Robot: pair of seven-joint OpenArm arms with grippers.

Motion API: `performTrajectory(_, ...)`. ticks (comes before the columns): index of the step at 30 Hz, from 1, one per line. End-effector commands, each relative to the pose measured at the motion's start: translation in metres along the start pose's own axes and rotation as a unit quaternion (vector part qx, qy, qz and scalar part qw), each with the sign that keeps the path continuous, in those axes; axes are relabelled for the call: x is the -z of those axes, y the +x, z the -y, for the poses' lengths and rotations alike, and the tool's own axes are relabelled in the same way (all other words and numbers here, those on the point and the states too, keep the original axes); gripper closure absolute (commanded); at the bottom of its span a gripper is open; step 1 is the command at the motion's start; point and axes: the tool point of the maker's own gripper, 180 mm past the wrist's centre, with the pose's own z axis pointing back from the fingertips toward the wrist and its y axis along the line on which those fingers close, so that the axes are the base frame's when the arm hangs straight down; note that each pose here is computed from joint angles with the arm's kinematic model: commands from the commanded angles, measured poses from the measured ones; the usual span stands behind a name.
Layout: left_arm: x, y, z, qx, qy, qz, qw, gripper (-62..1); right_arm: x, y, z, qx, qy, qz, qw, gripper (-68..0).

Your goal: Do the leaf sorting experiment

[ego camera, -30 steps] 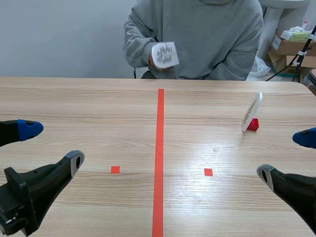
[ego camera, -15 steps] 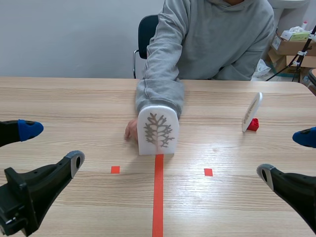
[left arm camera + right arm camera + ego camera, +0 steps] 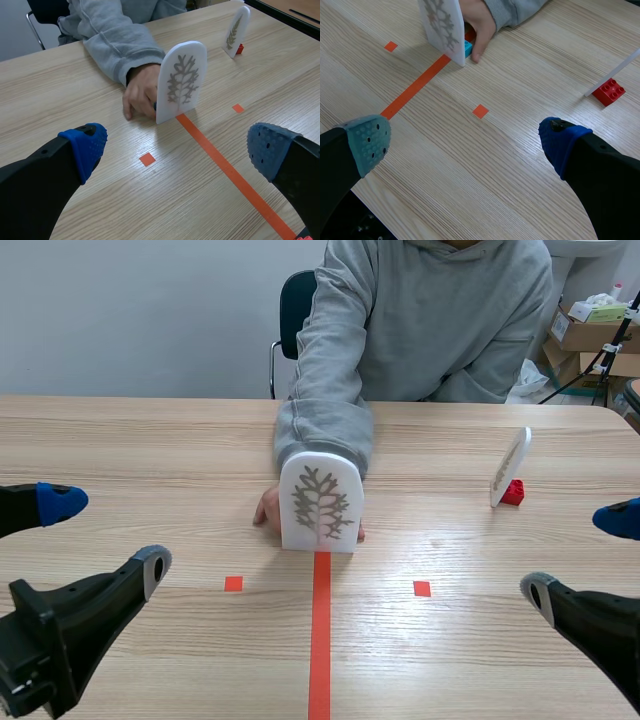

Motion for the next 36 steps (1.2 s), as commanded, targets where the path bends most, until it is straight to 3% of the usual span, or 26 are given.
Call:
performTrajectory(1,0.0006,0.0094,0.0014,-0.001,-0.001,0.018,0.9998,-60.2,0.0018,0.0087,-0.0015,-0.002,0.006,0.017,0.9998,-60.8)
performTrajectory(36,0.0007,0.0047,0.0014,-0.002,-0.001,0.005,1.0,-60.2,0.0019,0.0057,-0.0011,-0.007,0.005,0.008,0.9999,-60.8)
